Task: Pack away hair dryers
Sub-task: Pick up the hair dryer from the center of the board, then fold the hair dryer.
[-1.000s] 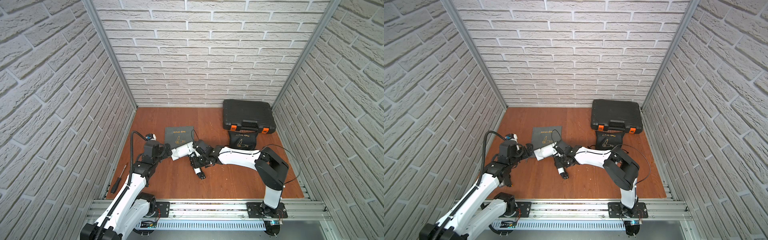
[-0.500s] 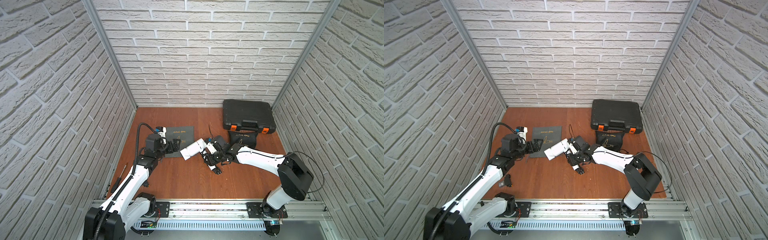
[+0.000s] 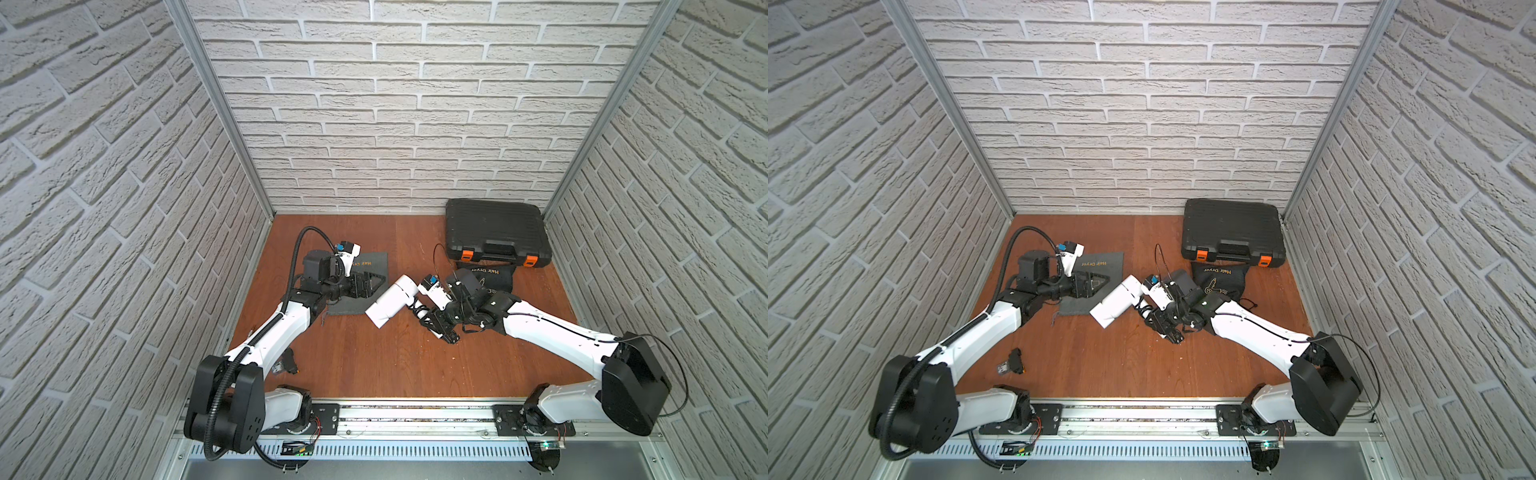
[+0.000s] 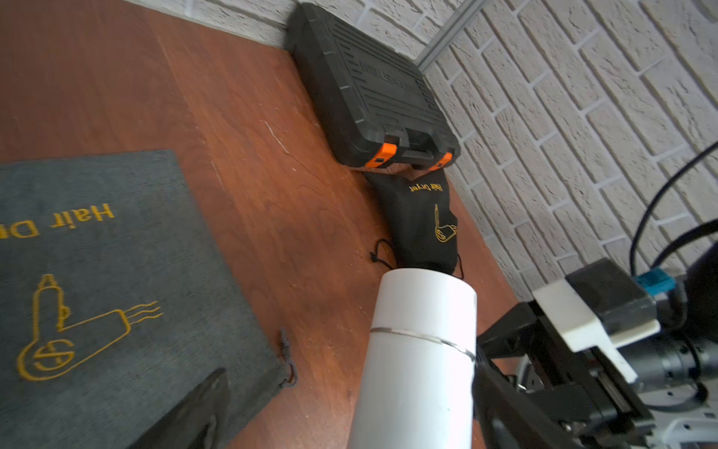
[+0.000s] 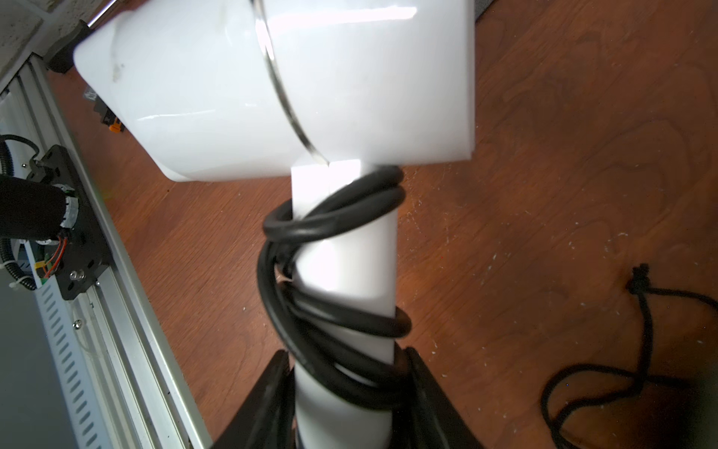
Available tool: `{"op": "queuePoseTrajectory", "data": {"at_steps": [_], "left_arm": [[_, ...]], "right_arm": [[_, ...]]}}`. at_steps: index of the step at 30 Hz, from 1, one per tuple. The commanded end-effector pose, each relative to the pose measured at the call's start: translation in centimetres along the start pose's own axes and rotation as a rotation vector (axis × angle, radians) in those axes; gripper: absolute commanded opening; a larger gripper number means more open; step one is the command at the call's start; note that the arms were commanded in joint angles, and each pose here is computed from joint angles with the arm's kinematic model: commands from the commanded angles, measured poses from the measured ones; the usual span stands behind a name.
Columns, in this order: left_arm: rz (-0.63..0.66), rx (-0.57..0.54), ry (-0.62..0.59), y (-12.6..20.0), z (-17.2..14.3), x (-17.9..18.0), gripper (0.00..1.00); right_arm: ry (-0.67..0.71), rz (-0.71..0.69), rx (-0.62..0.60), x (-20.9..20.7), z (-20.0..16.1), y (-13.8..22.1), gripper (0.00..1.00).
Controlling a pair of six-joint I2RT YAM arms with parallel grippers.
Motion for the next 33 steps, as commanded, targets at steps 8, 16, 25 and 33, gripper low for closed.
{"op": "queuePoseTrajectory", "data": {"at_steps": [8, 16, 25, 33], "left_arm": [[-0.323, -0.020, -0.134, -3.3, 1.8, -3.4, 0.95], [-0.382, 0.022, -0.137, -4.4, 1.5, -4.0, 0.89], [-0.437, 0.070, -0.143, -4.9, 0.8, -5.1, 0.86], [-0.456, 0.099, -0.136, -5.3, 0.5, -5.4, 0.81]], "right_arm": [[0.095, 0.143, -0.108, 1.2, 1.2, 2.5, 0.03], [0.098, 0.141, -0.144, 1.3, 1.4, 3.0, 0.03], [0.107, 0.122, -0.225, 1.7, 2.6, 4.1, 0.03], [0.111, 0.113, -0.281, 1.9, 3.0, 5.0, 0.03]]}}
Point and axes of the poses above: each gripper's point midway between its finger pads, its own y axis back along the fingers, its own x axis along the line the jaws close on, z = x × y, the point moved 10 cm from there along y, back along the fingers, and after that the axes turned 15 degrees about -y, right-handed, at the moved point
